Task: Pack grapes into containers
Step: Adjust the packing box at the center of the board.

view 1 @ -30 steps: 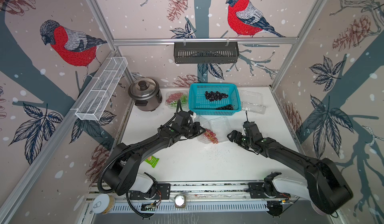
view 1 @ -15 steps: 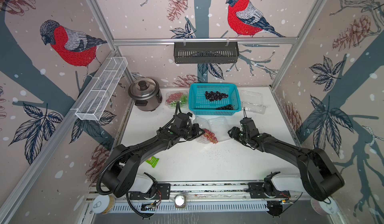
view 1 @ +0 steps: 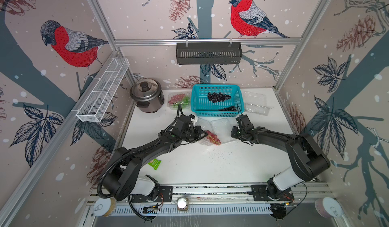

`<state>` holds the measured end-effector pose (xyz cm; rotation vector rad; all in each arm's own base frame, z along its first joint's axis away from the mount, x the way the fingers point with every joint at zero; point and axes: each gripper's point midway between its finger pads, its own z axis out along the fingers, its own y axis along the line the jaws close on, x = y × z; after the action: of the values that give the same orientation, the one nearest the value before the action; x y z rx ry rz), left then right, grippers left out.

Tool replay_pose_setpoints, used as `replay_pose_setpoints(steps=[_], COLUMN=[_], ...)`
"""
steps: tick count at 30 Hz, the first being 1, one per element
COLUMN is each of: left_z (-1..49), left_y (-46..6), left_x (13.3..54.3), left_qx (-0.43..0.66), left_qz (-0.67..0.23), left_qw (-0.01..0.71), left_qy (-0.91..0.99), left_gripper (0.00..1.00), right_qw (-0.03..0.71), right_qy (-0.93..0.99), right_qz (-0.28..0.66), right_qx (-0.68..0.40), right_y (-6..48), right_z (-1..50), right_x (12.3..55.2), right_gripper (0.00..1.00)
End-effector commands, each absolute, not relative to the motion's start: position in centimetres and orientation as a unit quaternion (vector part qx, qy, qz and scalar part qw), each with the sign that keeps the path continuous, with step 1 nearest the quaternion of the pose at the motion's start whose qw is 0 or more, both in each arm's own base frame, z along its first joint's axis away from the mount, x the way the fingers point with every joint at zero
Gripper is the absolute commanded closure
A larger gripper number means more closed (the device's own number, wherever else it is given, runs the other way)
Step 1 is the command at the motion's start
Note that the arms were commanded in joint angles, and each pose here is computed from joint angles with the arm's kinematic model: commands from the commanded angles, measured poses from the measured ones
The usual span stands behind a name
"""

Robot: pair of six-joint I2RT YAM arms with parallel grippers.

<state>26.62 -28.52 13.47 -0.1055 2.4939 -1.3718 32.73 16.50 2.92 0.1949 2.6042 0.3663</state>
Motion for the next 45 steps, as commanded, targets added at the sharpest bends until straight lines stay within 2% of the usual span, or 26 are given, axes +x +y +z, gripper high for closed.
replay_pose_setpoints(steps=[1, 4, 10, 18, 35, 45], left_z=[14.3, 14.7, 16.5, 19.5, 17.9, 13.8], left_y=[-28.6, -28.5, -28.5, -28.2, -29.2, -30.0], left_x=[26.9, 26.8, 26.7, 27.5, 32.1, 34.0], left_qx=[-0.034, -0.035, -0.035, -0.027, -0.022, -0.01], left_qz=[-0.488, -0.489, -0.501, -0.496, -0.467, -0.429], left_qw=[0.158, 0.16, 0.168, 0.199, 0.214, 0.2], left_qy=[0.858, 0.857, 0.848, 0.845, 0.858, 0.881], left_gripper=[1.0, 1.0, 1.0, 1.0, 1.0, 1.0], right_qw=[0.258, 0.261, 0.271, 0.297, 0.325, 0.34], right_qy=[0.962, 0.964, 0.962, 0.955, 0.939, 0.931], right_qz=[0.074, 0.048, 0.021, -0.006, -0.05, -0.042], right_qx=[0.042, 0.025, 0.01, -0.018, -0.104, -0.124], right_y=[15.4, 15.3, 14.8, 14.7, 16.0, 16.3], right_z=[2.6, 2.5, 3.3, 6.6, 10.6, 12.0], right_x=[32.9, 32.8, 32.5, 32.4, 29.5, 29.1], right_gripper=[0.74, 0.82, 0.89, 0.89, 0.88, 0.87])
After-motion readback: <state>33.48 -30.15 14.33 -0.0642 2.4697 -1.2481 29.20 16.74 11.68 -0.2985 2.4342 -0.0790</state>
